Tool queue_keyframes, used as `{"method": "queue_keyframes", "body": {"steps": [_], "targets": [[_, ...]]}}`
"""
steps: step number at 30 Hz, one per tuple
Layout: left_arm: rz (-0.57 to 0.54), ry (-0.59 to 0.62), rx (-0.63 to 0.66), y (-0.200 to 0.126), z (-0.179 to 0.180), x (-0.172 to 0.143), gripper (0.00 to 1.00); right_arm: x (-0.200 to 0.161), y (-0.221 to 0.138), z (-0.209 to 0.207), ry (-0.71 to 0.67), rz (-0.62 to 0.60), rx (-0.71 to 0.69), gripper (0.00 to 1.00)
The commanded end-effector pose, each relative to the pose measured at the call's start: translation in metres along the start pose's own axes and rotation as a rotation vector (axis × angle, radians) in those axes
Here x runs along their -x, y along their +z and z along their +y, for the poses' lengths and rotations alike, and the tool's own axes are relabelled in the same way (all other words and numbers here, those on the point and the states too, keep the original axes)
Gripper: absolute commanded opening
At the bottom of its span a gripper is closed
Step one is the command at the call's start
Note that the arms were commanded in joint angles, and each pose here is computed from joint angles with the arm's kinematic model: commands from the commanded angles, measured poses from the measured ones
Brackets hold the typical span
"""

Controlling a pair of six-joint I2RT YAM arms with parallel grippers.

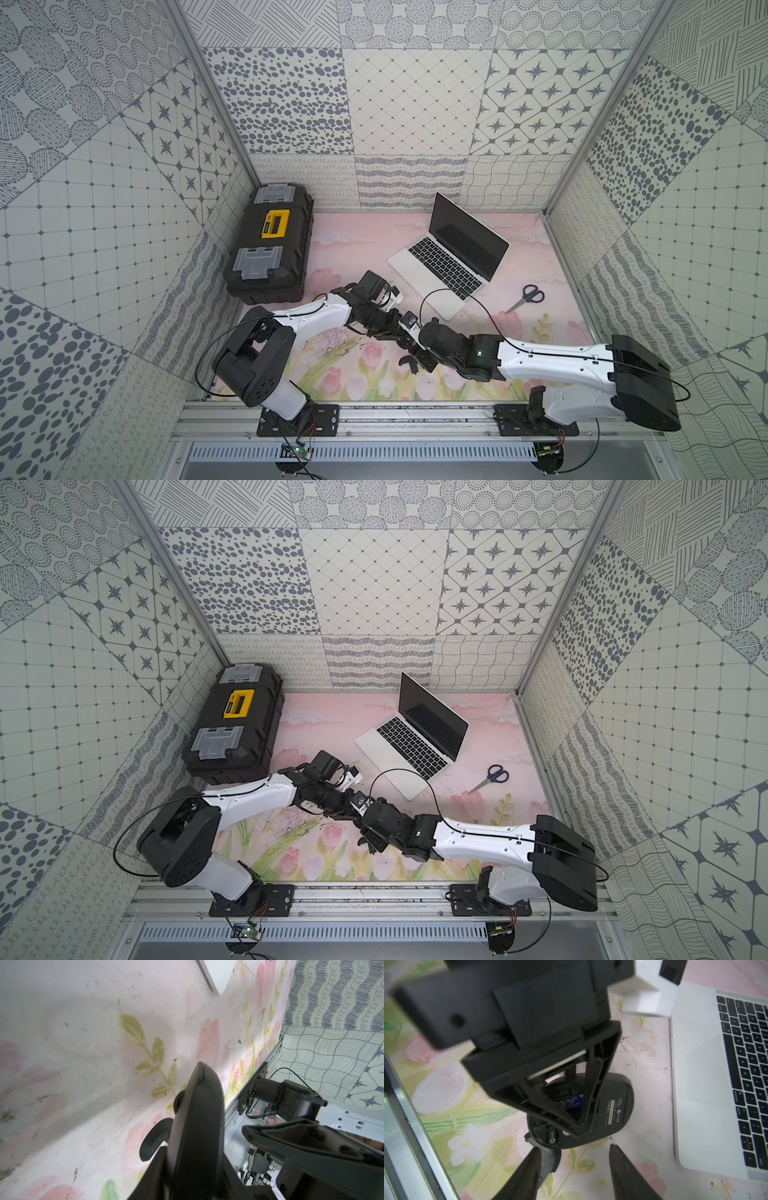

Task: Insert the wireless mouse receiver into the laptop
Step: Take out the USB plug from the mouse.

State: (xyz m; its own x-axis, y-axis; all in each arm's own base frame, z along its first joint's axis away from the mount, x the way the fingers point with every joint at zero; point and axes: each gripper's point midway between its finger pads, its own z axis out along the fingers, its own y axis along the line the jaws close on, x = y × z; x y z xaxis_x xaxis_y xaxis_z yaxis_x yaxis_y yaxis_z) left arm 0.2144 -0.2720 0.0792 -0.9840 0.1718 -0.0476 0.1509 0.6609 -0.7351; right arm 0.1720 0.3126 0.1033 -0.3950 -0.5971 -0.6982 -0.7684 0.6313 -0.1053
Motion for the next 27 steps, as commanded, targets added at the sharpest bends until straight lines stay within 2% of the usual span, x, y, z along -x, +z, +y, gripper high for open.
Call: {"method": "queue_keyframes", "body": {"steps": [1,27], "targets": [[0.004,-0.028,-0.032,-0.004,-0.004,0.002,0.00,0.015,-0.001,0.003,0.016,-0.037,0.003,0.55],[0.026,-0.088,-0.118,0.000,-0.015,-0.009,0.00,0.021,0.006,0.006,0.051,-0.066,0.007,0.54]]}}
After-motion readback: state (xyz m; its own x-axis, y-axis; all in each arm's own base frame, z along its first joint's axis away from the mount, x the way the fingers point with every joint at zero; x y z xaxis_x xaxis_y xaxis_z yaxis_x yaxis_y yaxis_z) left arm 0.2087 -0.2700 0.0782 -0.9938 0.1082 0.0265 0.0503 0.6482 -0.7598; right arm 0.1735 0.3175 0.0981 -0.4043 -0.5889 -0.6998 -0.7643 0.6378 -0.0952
